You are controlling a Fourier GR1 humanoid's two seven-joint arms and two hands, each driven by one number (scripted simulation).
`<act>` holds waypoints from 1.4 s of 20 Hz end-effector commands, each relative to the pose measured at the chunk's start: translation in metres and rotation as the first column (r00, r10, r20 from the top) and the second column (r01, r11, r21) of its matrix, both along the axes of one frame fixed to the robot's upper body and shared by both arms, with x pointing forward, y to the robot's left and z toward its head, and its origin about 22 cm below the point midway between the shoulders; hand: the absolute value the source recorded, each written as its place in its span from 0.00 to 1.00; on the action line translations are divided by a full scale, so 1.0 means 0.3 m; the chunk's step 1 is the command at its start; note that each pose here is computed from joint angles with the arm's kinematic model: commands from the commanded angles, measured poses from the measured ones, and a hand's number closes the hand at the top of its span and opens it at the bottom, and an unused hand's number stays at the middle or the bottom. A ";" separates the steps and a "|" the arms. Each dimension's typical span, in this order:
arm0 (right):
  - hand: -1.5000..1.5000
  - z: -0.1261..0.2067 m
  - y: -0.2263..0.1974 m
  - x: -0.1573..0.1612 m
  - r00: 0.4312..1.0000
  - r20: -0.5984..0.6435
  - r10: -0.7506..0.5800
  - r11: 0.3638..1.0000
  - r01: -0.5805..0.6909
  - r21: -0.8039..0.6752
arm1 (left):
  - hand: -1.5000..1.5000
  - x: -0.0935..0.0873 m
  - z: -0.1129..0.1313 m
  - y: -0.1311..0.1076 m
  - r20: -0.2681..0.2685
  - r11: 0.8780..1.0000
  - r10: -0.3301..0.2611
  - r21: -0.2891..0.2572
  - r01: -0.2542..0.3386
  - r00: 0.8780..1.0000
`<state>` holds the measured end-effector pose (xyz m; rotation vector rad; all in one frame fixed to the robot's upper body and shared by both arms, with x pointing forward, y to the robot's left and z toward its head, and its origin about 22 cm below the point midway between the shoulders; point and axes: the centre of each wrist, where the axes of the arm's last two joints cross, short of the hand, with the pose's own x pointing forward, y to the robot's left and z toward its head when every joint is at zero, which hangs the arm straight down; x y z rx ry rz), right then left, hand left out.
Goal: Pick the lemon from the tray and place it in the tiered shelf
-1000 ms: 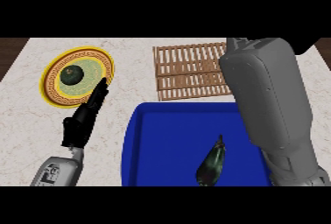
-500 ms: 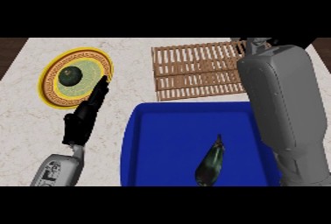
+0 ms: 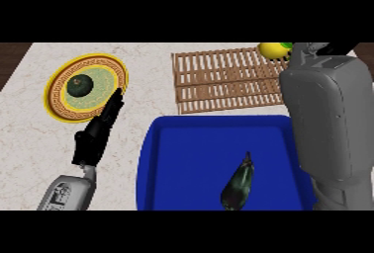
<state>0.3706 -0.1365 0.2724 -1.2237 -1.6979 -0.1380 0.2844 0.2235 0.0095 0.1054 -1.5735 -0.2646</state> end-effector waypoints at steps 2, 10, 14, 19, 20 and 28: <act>0.00 0.089 0.025 -0.043 0.998 0.015 0.067 0.997 -0.068 0.036 | 0.50 -0.023 -0.035 -0.030 0.002 1.000 0.004 -0.018 -0.004 1.000; 0.00 0.201 -0.065 -0.140 0.966 0.260 -0.005 0.953 -0.075 0.294 | 0.50 0.001 0.025 -0.005 -0.001 1.000 0.005 -0.011 -0.005 1.000; 0.00 0.307 -0.175 -0.220 0.956 0.270 -0.115 0.936 0.013 0.352 | 0.50 -0.019 0.018 0.034 -0.015 1.000 0.012 0.000 -0.012 1.000; 0.00 0.333 -0.349 -0.326 0.981 0.115 -0.153 0.894 0.088 0.439 | 0.50 0.007 0.037 0.006 -0.007 1.000 0.020 0.003 -0.020 1.000; 0.00 0.337 -0.399 -0.359 0.986 0.073 -0.147 0.911 0.106 0.399 | 0.50 -0.041 -0.009 0.006 -0.034 1.000 0.022 -0.011 -0.022 0.999; 0.00 0.260 -0.649 -0.589 0.991 -0.031 -0.133 0.938 0.136 0.320 | 0.50 -0.076 -0.010 0.038 -0.017 0.999 0.046 -0.018 -0.046 0.999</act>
